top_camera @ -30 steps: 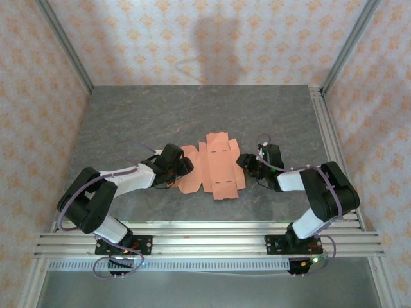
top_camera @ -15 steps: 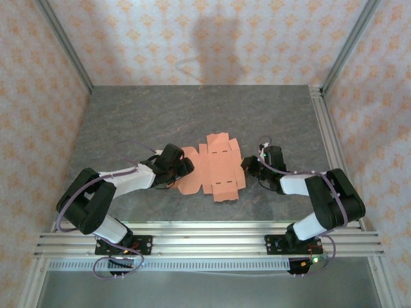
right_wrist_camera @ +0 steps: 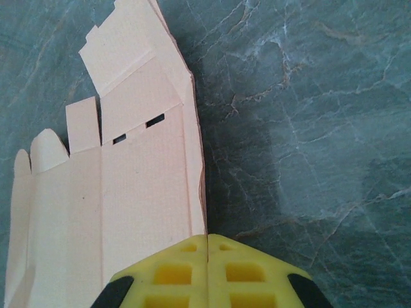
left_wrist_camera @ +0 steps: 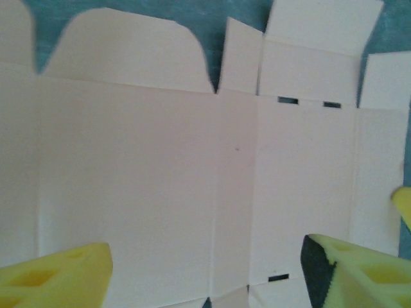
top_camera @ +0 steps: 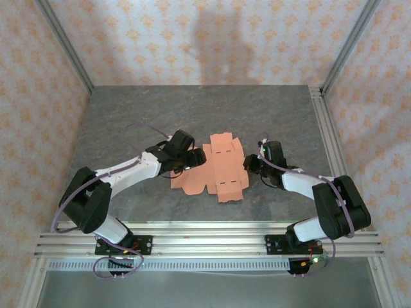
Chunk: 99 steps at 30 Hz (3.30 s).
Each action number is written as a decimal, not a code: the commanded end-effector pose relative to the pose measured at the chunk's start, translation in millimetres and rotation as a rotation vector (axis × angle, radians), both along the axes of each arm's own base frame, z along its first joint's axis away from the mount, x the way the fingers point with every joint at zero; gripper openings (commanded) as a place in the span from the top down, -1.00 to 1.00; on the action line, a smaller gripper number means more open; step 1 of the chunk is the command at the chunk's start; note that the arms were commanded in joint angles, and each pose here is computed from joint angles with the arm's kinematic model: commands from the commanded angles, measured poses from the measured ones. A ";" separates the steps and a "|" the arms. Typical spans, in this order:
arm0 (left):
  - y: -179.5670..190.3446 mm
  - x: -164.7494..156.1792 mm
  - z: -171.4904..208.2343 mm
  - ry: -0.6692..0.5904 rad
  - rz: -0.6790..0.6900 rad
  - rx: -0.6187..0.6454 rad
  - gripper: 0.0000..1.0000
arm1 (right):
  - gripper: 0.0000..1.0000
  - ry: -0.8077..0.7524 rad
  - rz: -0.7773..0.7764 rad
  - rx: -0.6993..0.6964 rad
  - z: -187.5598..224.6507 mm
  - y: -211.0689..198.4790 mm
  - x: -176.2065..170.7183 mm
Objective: Fold the paper box
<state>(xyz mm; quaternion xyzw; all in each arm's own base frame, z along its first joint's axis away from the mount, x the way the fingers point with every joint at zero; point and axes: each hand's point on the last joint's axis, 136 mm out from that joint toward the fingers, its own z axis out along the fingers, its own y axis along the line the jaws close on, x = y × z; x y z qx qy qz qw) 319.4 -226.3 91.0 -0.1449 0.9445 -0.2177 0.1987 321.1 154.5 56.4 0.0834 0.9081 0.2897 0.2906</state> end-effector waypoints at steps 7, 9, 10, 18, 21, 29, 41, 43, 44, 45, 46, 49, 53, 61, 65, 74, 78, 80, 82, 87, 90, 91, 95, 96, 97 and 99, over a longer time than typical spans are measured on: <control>-44.0 3.0 -35.8 0.138 -0.120 -0.053 0.18 | 0.95 -0.048 0.028 -0.034 13.4 4.4 5.0; -44.9 3.4 -44.7 0.157 -0.114 -0.050 0.21 | 0.94 -0.054 0.029 -0.033 13.9 4.5 5.4; -43.5 2.1 -49.4 0.169 -0.110 -0.040 0.23 | 0.89 -0.058 0.033 -0.029 14.7 5.2 5.4; -22.6 -13.9 -77.2 0.231 -0.076 0.039 0.27 | -0.02 -0.116 -0.026 0.008 22.4 -2.2 9.5; -20.6 -16.8 -79.9 0.237 -0.074 0.042 0.27 | -0.07 -0.103 -0.040 0.056 18.0 -3.5 11.9; -21.0 -15.5 -78.5 0.233 -0.078 0.045 0.26 | 0.20 -0.068 0.027 0.159 8.5 15.0 9.8; -18.3 -17.6 -83.1 0.240 -0.057 0.039 0.25 | 0.81 -0.050 0.053 0.124 0.8 15.3 -7.7; -18.7 -18.0 -83.4 0.242 -0.058 0.038 0.25 | 0.86 -0.057 0.053 0.113 2.8 14.7 -7.5; -18.7 -17.8 -82.9 0.241 -0.057 0.037 0.25 | 0.86 -0.057 0.055 0.107 2.5 14.8 -7.9; -18.4 -18.0 -82.5 0.240 -0.056 0.038 0.25 | 0.84 -0.059 0.055 0.104 3.5 14.3 -7.8; -18.4 -17.8 -81.8 0.239 -0.056 0.037 0.25 | 0.74 -0.059 0.059 0.101 3.9 14.8 -8.5; -16.7 -18.9 -81.5 0.240 -0.051 0.041 0.25 | 0.65 -0.064 0.047 0.101 5.1 12.6 -10.3; -17.2 -18.5 -80.9 0.236 -0.045 0.033 0.25 | 0.76 -0.069 0.054 0.094 4.4 11.8 -14.4; -16.7 -19.2 -79.0 0.234 -0.042 0.029 0.24 | 0.87 -0.065 0.070 0.090 -0.3 15.1 -17.0; -16.5 -19.3 -78.4 0.232 -0.040 0.027 0.25 | 0.71 -0.061 0.069 0.084 -7.7 13.2 -21.0; -16.3 -19.8 -80.1 0.233 -0.038 0.026 0.25 | 0.77 -0.052 0.066 0.112 -11.4 14.2 -27.6; -17.7 -19.5 -79.6 0.231 -0.036 0.019 0.25 | 0.65 -0.053 0.073 0.123 -11.3 16.3 -27.0; -17.5 -19.6 -79.5 0.230 -0.037 0.020 0.25 | 0.65 -0.054 0.075 0.127 -11.8 16.9 -26.5; -17.0 -20.3 -79.9 0.231 -0.036 0.020 0.25 | 0.66 -0.051 0.075 0.127 -13.6 17.2 -26.2; -16.1 -21.4 -78.6 0.232 -0.037 0.022 0.24 | 0.86 -0.038 0.074 0.131 -16.2 18.4 -25.2; -15.6 -21.2 -77.8 0.231 -0.037 0.024 0.24 | 1.00 -0.043 0.063 0.123 -13.5 16.3 -23.8; -15.6 -21.1 -76.8 0.229 -0.036 0.024 0.24 | 1.00 -0.043 0.057 0.114 -12.7 14.9 -23.1; -16.2 -15.3 -61.9 0.181 -0.047 0.022 0.06 | 1.00 -0.014 0.043 0.009 -12.4 5.2 -21.0; -13.0 -13.3 -54.4 0.161 -0.043 0.035 -0.02 | 1.00 -0.010 0.040 -0.042 -11.9 1.7 -20.2; -8.8 -10.7 -45.1 0.132 -0.035 0.051 -0.07 | 1.00 -0.011 0.038 -0.094 -10.3 -1.2 -19.0; 3.4 -4.7 -21.7 0.057 -0.010 0.084 -0.24 | 1.00 0.002 0.061 -0.219 -9.2 -6.4 -20.1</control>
